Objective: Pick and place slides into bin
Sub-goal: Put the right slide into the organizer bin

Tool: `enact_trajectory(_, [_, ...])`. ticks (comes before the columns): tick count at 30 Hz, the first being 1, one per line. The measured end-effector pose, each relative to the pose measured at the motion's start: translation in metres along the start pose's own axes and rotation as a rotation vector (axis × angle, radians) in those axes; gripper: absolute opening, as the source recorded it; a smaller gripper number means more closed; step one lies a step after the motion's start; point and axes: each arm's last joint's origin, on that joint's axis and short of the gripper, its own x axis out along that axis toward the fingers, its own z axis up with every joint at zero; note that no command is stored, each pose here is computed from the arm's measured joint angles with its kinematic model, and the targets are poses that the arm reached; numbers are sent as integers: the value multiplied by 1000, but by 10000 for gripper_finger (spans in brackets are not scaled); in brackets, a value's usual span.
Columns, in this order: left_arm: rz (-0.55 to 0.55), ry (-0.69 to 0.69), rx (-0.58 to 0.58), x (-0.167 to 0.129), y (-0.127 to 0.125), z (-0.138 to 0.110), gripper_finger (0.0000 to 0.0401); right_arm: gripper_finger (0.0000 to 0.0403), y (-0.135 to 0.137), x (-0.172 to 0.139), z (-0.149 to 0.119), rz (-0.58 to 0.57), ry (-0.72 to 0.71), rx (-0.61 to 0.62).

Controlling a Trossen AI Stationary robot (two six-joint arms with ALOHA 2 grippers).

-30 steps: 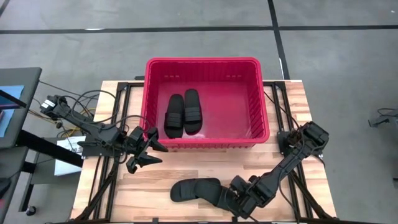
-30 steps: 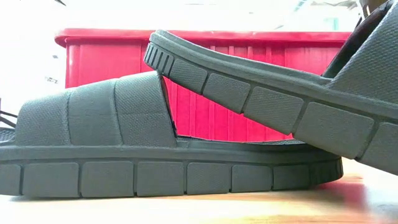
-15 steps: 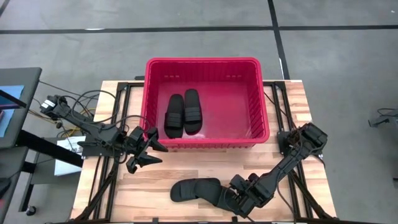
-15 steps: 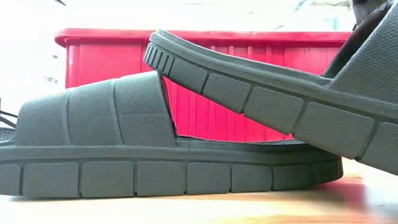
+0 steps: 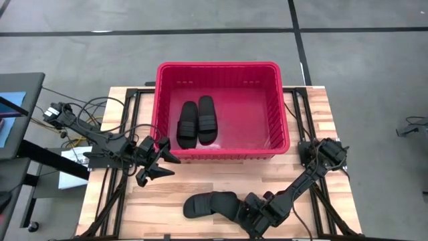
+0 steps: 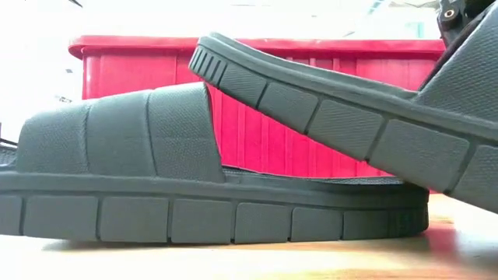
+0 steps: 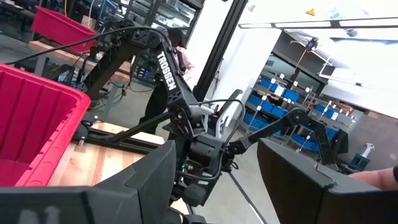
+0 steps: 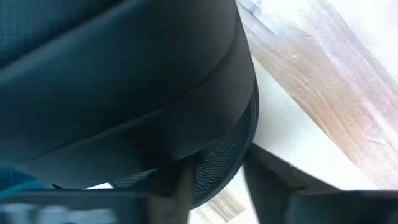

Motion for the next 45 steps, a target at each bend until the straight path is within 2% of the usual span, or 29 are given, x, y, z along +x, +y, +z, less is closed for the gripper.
enact_trajectory(3, [1, 2, 0, 0, 0, 0, 218, 26, 0, 0, 0, -1, 7, -17])
enact_trajectory(8, [11, 26, 4, 0, 1, -3, 218, 7, 2, -7, 1, 3, -27, -1])
enact_trajectory(17, [17, 39, 6, 0, 2, -4, 218, 1, 1, -48, 0, 34, -114, 8])
enact_trajectory(32, [17, 37, -2, 0, 2, -4, 218, 0, 11, -107, -10, 59, -116, -23])
enact_trajectory(45, [17, 37, -2, 0, 2, -4, 218, 0, 18, -146, -7, 55, -243, -31])
